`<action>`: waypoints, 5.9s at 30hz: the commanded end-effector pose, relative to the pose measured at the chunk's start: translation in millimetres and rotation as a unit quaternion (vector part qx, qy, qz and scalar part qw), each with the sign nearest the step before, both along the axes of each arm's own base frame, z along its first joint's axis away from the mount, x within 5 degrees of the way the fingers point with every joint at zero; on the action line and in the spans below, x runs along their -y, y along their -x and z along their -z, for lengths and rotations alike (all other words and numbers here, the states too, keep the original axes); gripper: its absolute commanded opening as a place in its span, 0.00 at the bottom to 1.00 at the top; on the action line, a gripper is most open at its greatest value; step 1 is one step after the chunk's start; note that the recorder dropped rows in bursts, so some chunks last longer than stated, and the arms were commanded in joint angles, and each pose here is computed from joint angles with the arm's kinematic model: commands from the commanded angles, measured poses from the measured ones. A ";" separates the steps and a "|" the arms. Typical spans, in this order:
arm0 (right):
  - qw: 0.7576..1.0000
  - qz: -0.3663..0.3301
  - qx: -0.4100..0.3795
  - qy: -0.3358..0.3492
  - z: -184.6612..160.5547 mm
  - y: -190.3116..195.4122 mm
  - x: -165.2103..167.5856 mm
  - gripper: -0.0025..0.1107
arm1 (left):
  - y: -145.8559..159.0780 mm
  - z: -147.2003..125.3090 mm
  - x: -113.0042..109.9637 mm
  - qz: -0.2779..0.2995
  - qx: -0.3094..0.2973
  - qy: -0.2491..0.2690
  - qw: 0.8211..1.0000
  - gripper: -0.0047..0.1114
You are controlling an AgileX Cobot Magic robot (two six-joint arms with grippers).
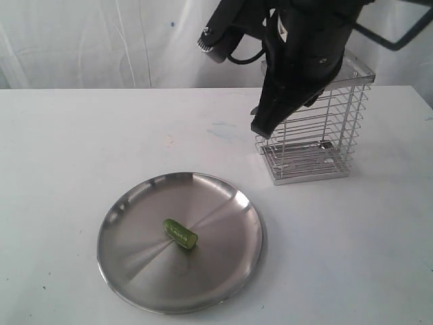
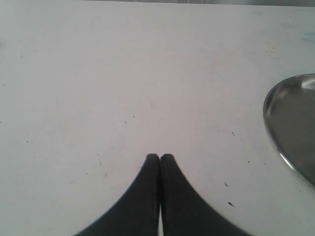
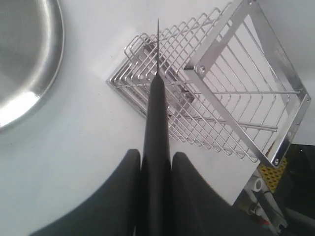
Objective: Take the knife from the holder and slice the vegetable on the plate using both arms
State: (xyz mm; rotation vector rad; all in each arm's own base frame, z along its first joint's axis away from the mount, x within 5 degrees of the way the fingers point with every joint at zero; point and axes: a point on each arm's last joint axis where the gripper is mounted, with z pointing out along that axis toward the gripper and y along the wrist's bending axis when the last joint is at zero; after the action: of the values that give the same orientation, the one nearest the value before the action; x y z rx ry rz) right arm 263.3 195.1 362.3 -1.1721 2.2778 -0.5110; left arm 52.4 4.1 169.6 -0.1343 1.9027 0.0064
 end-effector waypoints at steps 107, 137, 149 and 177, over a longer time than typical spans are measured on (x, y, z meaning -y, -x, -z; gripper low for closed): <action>0.927 0.170 -0.183 -0.279 221.0 63.4 20.7 0.11 | 0.3 1.4 0.0 0.001 -0.001 -0.001 1.000 0.04; 0.940 0.144 -0.143 -0.272 149.4 65.3 29.3 0.02 | 0.3 1.4 0.0 0.001 -0.001 -0.001 1.000 0.04; 0.939 0.144 -0.132 -0.283 131.4 67.2 34.5 0.02 | -4.4 -17.5 10.6 -0.041 0.102 0.406 0.907 0.04; 0.929 0.153 -0.167 -0.293 130.4 41.0 42.5 0.02 | -187.4 -178.6 39.1 0.382 -0.210 -0.099 0.895 0.04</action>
State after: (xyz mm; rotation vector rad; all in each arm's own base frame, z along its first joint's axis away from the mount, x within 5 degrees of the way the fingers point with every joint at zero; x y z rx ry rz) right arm 218.8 154.6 229.9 -0.6440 2.6561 0.2844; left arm 238.8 3.0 350.4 0.3368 2.2902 0.0376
